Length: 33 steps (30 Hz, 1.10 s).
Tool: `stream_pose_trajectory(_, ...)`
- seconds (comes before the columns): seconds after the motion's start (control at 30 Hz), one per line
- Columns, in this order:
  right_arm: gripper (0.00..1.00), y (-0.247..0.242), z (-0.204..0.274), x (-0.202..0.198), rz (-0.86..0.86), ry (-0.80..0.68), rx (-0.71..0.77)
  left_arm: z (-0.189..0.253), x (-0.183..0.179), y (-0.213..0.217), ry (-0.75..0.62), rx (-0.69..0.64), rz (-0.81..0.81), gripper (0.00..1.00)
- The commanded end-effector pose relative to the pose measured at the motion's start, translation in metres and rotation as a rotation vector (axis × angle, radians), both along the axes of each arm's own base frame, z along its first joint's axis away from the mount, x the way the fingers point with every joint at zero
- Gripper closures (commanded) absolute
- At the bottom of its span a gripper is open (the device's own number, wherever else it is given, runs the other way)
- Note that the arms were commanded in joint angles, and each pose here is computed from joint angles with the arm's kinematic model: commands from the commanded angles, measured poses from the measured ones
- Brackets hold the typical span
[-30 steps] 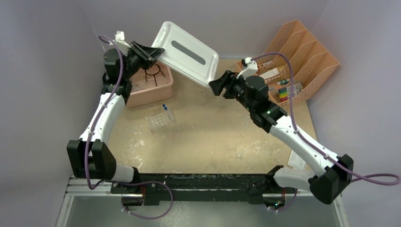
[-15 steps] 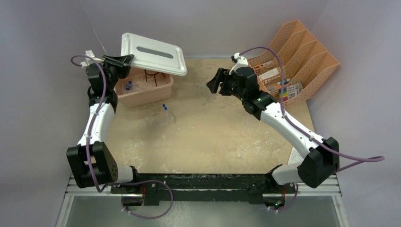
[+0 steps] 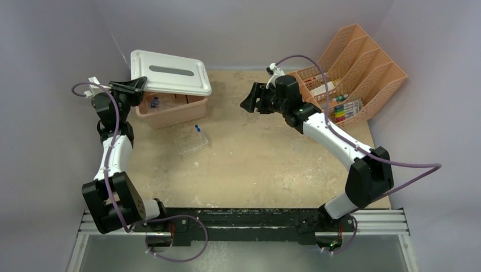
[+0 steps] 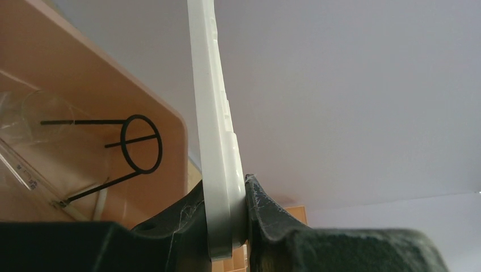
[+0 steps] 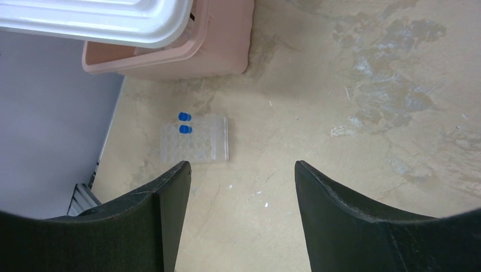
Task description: Organize the chemistry lab equipment
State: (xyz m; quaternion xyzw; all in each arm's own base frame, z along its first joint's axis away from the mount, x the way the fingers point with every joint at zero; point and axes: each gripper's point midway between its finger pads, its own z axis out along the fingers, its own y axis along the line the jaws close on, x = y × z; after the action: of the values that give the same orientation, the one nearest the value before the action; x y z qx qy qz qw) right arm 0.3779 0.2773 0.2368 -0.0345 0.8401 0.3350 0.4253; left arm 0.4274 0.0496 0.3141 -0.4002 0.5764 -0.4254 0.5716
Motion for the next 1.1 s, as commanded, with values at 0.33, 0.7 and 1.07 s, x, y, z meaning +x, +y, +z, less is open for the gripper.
stream_pose_trajectory(0.33, 0.31, 0.024, 0.036, 0.018, 0.093, -0.102, 0.049, -0.007, -0.004, 0.017, -0.101, -0.003, 0.012, 1.0)
stream_pose_trajectory(0.7, 0.31, 0.027, 0.026, 0.021, 0.101, -0.079, 0.037, -0.046, -0.012, 0.03, 0.0, 0.038, 0.053, 1.0)
stream_pose_trajectory(1.07, 0.31, 0.031, 0.019, 0.021, 0.116, -0.057, 0.046, -0.067, -0.017, 0.041, 0.131, 0.12, 0.107, 0.93)
